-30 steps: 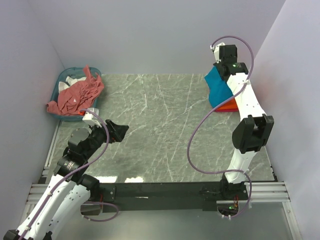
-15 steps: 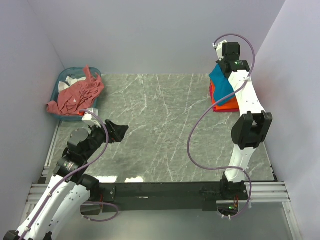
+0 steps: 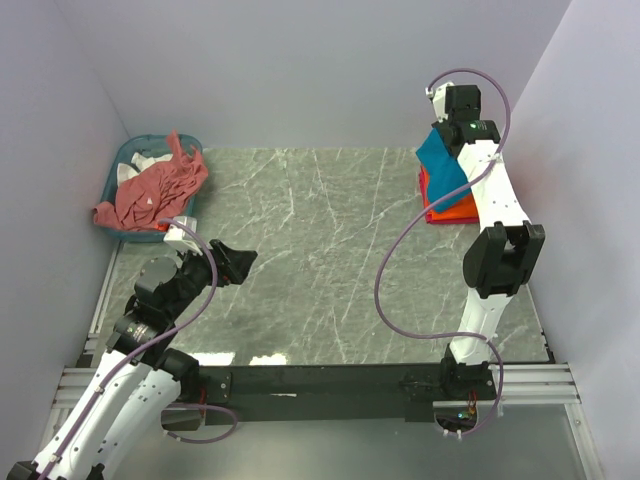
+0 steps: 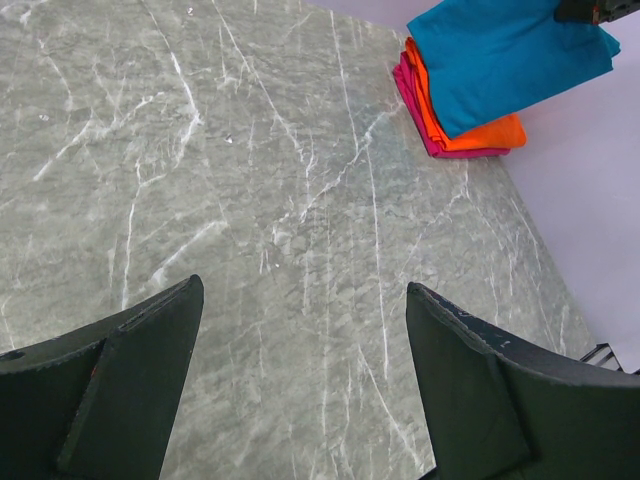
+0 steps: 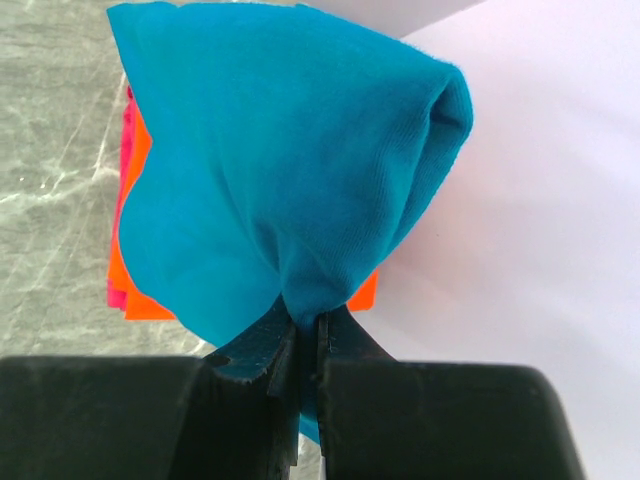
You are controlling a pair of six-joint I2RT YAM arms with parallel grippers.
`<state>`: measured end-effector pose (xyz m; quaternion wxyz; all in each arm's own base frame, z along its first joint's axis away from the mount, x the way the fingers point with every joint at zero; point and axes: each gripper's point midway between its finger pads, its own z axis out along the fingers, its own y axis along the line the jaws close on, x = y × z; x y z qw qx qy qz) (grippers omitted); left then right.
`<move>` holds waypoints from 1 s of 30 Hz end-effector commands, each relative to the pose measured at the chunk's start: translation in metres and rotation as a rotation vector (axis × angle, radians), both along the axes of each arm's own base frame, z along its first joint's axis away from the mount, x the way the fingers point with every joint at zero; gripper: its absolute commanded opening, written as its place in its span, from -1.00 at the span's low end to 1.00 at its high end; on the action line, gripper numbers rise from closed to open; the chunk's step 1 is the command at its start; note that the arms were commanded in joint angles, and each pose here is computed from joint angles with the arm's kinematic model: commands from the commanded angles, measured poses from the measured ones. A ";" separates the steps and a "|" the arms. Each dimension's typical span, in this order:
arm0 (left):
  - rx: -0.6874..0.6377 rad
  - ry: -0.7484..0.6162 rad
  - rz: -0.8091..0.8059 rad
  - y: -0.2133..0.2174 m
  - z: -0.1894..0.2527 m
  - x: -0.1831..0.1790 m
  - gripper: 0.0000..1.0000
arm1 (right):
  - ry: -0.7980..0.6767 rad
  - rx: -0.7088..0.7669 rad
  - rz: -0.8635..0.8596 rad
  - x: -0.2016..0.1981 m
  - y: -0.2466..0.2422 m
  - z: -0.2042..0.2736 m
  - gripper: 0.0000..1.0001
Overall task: Fold and stack the t-shirts
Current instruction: Neatly place the folded tshirt to the corner
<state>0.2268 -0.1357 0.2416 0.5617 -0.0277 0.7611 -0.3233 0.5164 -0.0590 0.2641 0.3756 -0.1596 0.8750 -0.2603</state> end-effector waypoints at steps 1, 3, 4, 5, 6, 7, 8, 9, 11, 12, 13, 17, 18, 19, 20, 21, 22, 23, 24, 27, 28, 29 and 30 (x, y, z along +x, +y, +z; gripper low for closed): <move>-0.009 -0.030 -0.005 -0.001 0.007 0.002 0.76 | -0.106 0.029 0.002 -0.006 0.000 0.045 -1.00; -0.008 -0.027 -0.007 -0.001 0.006 0.001 0.76 | -0.113 0.044 0.010 -0.008 0.003 0.050 -1.00; -0.008 -0.029 -0.007 -0.001 0.006 0.001 0.76 | -0.106 0.048 0.011 -0.010 0.004 0.050 -1.00; -0.008 -0.029 -0.007 -0.001 0.006 0.001 0.76 | -0.113 0.054 0.014 -0.010 0.005 0.053 -1.00; -0.009 -0.030 -0.007 -0.001 0.007 0.002 0.76 | -0.113 0.055 0.017 -0.011 0.006 0.054 -1.00; -0.009 -0.030 -0.007 -0.001 0.007 0.001 0.76 | -0.116 0.056 0.018 -0.011 0.006 0.056 -1.00; -0.010 -0.033 -0.007 -0.001 0.008 0.001 0.76 | -0.116 0.055 0.019 -0.012 0.006 0.057 -1.00; -0.010 -0.032 -0.007 -0.001 0.007 0.001 0.76 | -0.116 0.056 0.020 -0.013 0.008 0.057 -1.00; -0.010 -0.031 -0.007 -0.001 0.007 0.001 0.76 | -0.117 0.060 0.025 -0.013 0.011 0.058 -1.00; -0.008 -0.029 -0.007 -0.001 0.006 0.001 0.76 | -0.123 0.061 0.028 -0.014 0.011 0.061 -1.00; -0.008 -0.029 -0.007 -0.001 0.006 0.001 0.76 | -0.122 0.063 0.030 -0.014 0.013 0.062 -1.00; -0.010 -0.031 -0.008 -0.002 0.007 0.001 0.76 | -0.134 0.065 0.048 -0.016 0.023 0.070 -1.00; -0.010 -0.031 -0.008 -0.002 0.007 0.001 0.76 | -0.136 0.065 0.053 -0.017 0.026 0.071 -1.00; -0.011 -0.033 -0.010 -0.002 0.008 0.001 0.76 | -0.136 0.064 0.053 -0.017 0.026 0.072 -1.00; -0.010 -0.033 -0.008 -0.002 0.007 0.001 0.76 | -0.139 0.065 0.059 -0.018 0.030 0.074 -1.00; -0.011 -0.033 -0.010 -0.002 0.007 0.001 0.76 | -0.144 0.065 0.061 -0.018 0.031 0.076 -1.00; -0.011 -0.034 -0.010 -0.002 0.008 0.001 0.76 | -0.142 0.063 0.063 -0.019 0.032 0.076 -1.00; -0.011 -0.033 -0.010 -0.002 0.008 0.001 0.76 | -0.144 0.064 0.065 -0.019 0.034 0.077 -1.00; -0.011 -0.033 -0.010 -0.002 0.008 0.001 0.76 | -0.142 0.067 0.065 -0.020 0.035 0.077 -1.00; -0.009 -0.030 -0.008 -0.002 0.006 0.001 0.76 | -0.136 0.065 0.065 -0.020 0.035 0.073 -1.00; -0.011 -0.034 -0.007 -0.001 0.008 0.001 0.76 | -0.138 0.060 0.062 -0.019 0.034 0.073 -1.00; -0.010 -0.033 -0.008 -0.001 0.007 0.001 0.76 | -0.135 0.054 0.055 -0.019 0.032 0.070 -1.00; -0.011 -0.034 -0.008 -0.001 0.008 0.001 0.76 | -0.124 0.049 0.054 -0.018 0.032 0.065 -1.00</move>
